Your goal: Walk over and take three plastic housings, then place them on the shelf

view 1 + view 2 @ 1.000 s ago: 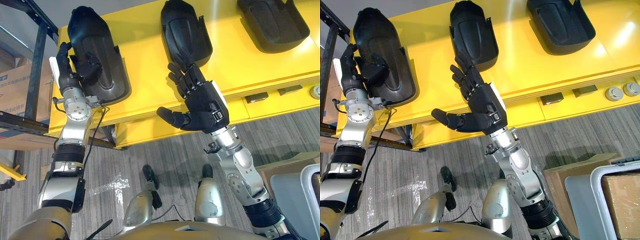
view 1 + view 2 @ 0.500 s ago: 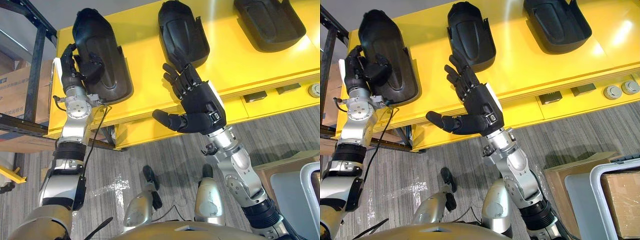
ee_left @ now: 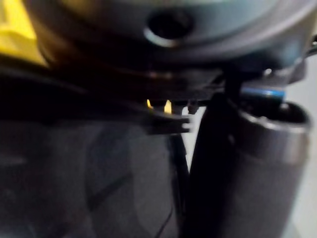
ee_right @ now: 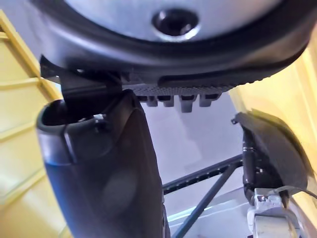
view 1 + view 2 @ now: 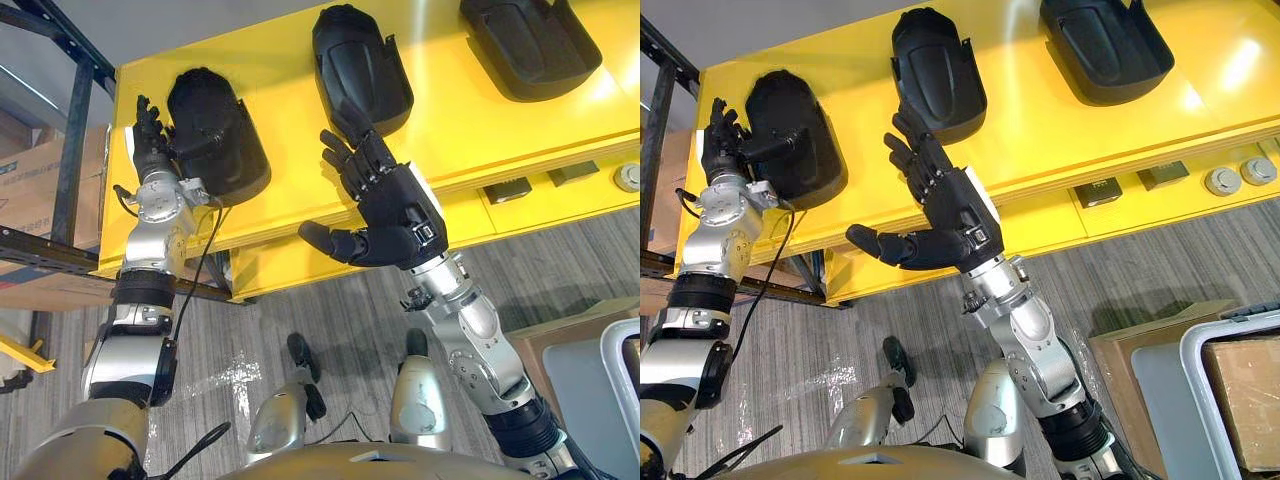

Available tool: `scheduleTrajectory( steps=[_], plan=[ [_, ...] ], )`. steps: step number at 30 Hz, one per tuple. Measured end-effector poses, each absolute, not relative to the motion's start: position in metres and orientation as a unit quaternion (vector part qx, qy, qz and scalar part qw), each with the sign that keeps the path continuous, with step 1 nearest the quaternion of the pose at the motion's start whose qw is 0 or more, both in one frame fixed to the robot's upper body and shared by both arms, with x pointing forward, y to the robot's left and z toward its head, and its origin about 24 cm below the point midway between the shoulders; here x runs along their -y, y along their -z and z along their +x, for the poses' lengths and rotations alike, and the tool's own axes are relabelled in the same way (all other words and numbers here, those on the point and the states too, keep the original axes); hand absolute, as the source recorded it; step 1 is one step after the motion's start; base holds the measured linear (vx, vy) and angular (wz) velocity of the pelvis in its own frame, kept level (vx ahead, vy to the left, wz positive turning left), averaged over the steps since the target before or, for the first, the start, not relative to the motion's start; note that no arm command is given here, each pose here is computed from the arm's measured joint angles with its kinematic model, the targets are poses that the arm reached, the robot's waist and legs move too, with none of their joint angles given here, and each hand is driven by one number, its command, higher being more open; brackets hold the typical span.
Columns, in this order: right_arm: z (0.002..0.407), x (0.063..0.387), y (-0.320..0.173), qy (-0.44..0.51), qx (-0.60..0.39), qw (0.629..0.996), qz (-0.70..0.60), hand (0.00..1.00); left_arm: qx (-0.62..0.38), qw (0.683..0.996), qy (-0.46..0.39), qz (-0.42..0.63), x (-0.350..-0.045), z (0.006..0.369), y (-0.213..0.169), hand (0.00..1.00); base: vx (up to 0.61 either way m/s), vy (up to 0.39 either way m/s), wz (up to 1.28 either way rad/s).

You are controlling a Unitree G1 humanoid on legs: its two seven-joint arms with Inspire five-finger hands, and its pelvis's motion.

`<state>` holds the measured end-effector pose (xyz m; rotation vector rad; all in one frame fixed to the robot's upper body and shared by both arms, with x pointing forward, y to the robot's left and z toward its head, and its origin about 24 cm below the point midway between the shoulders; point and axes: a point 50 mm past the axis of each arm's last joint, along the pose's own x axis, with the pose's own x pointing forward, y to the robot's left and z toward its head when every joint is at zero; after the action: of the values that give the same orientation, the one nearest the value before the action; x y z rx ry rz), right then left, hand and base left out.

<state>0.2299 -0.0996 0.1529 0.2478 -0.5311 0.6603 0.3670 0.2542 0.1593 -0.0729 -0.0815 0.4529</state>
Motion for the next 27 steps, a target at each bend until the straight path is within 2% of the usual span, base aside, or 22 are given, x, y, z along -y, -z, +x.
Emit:
scheduleTrajectory(
  steps=[11, 17, 20, 21, 23, 27],
  plan=[
    [0.237, 0.097, -0.163, -0.293, 0.272, 0.91, 0.106, 1.0, 0.031, 0.967, -0.244, -0.066, -0.247, 0.375, -0.168, 1.0, 0.0, -0.045, 0.04],
    [0.238, 0.097, -0.165, -0.288, 0.278, 0.912, 0.089, 1.0, 0.075, 0.968, -0.238, -0.041, -0.24, 0.375, -0.176, 1.0, 0.02, -0.046, 0.04],
    [0.238, 0.096, -0.163, -0.292, 0.276, 0.912, 0.08, 1.0, 0.146, 0.965, -0.213, -0.031, -0.231, 0.369, -0.204, 1.0, 0.05, -0.04, 0.07],
    [0.238, 0.096, -0.162, -0.294, 0.281, 0.911, 0.064, 1.0, 0.197, 0.959, -0.204, -0.01, -0.227, 0.362, -0.226, 1.0, 0.05, -0.042, 0.03],
    [0.237, 0.095, -0.159, -0.299, 0.281, 0.911, 0.043, 1.0, 0.303, 0.931, -0.198, 0.045, -0.227, 0.342, -0.267, 1.0, 0.06, -0.052, 0.0],
    [0.236, 0.1, -0.144, -0.296, 0.255, 0.92, 0.015, 1.0, 0.45, 0.873, -0.167, 0.092, -0.222, 0.298, -0.323, 1.0, 0.04, -0.052, 0.05]
  ],
)
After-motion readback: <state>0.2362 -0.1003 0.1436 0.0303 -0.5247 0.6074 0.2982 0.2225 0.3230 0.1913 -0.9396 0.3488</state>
